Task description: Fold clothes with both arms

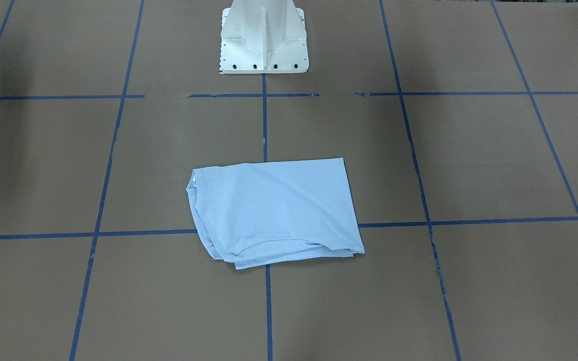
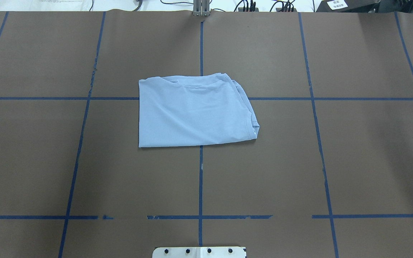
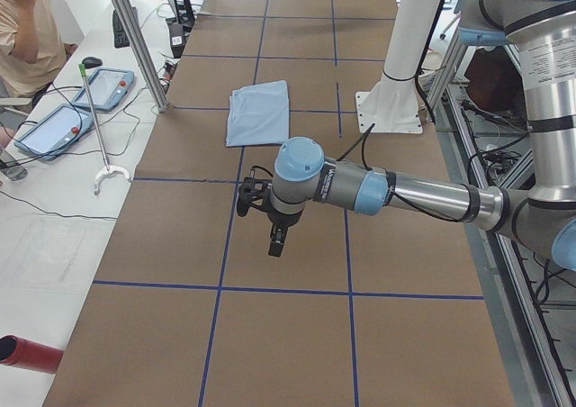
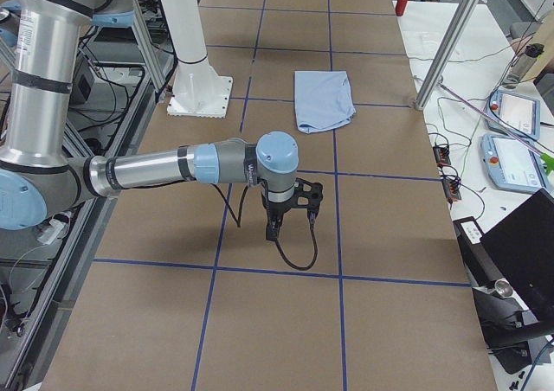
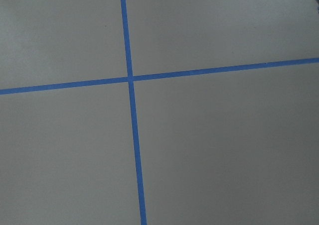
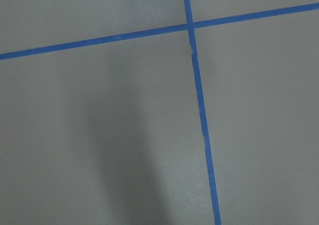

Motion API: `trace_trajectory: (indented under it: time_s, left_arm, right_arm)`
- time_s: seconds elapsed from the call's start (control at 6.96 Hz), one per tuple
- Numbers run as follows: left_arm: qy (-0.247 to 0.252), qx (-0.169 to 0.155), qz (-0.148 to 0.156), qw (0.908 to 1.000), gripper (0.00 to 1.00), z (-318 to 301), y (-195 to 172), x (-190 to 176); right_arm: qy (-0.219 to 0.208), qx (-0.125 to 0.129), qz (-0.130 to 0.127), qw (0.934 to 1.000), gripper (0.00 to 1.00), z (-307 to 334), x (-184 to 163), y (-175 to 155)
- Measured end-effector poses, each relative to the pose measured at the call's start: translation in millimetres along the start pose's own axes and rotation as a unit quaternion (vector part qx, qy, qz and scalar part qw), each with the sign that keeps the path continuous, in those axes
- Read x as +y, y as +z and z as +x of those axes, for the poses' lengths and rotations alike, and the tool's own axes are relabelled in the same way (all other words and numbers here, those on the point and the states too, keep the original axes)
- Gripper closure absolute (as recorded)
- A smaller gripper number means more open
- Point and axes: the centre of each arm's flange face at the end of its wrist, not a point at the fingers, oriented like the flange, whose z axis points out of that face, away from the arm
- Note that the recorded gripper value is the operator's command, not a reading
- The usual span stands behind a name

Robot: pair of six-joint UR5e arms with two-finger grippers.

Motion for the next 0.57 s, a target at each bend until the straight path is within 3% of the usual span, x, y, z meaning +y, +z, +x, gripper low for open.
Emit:
trace_trajectory:
  time_s: [0.43,0.57]
  left_arm:
    - [0.000,0.001,0.000,1.0000,0.00,-0.9,1.3,-3.7]
    - [-0.001,0.001,-0.001,1.0000,0.00,-2.0,2.3,-3.7]
  right_arm:
    - [-0.009,-0.001,0.004,0.9999,0.00,-1.5,-1.4,0.4]
    - [-0.030,0.000,0.006,0.9995,0.00,-0.7,-1.8,1.5]
